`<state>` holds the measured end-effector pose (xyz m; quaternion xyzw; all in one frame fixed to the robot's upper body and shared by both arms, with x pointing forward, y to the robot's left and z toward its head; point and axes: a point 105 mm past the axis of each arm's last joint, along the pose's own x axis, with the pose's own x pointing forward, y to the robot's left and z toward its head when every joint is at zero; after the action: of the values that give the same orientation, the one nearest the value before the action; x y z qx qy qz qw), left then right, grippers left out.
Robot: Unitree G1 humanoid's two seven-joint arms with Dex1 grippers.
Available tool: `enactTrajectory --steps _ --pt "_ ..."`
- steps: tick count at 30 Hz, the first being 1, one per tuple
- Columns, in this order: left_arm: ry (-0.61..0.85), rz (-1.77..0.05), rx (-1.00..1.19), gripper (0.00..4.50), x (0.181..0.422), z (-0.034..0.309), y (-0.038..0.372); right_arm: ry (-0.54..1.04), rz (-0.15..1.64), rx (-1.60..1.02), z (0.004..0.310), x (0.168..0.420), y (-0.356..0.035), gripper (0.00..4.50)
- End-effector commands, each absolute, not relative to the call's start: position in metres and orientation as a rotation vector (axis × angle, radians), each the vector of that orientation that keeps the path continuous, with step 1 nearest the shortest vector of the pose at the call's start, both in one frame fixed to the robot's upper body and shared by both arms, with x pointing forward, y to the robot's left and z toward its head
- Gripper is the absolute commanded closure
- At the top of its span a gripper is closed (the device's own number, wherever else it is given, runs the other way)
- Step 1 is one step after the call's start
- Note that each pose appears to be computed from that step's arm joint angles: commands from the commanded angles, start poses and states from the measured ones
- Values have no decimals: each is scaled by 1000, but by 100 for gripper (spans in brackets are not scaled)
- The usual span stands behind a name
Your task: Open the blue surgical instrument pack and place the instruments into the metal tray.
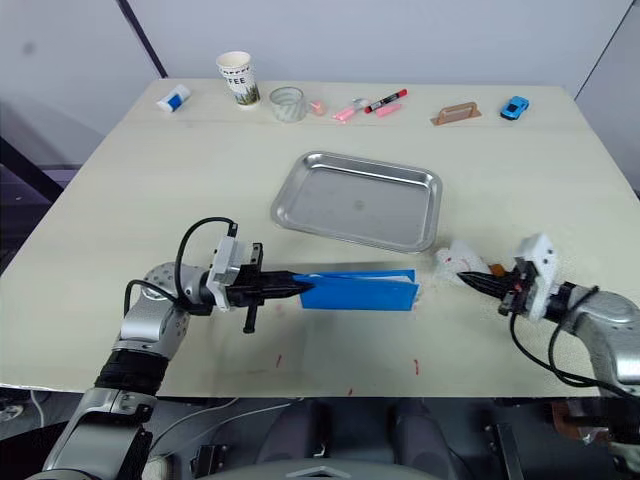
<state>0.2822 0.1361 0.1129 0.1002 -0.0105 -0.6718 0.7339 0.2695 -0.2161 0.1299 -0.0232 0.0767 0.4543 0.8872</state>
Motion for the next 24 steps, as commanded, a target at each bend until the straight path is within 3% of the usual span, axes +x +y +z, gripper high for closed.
enactTrajectory --steps 1,5,13,24 --pt "-23 -1499 279 450 281 116 135 105 979 -19 155 258 -215 446" --pt "-11 -1513 310 450 282 113 134 31 1035 67 177 249 -211 446" --pt "-14 -1534 321 450 283 111 127 -78 1094 136 209 260 -180 446" --pt "-42 -1556 309 450 288 115 116 -114 1264 24 216 277 -103 446"
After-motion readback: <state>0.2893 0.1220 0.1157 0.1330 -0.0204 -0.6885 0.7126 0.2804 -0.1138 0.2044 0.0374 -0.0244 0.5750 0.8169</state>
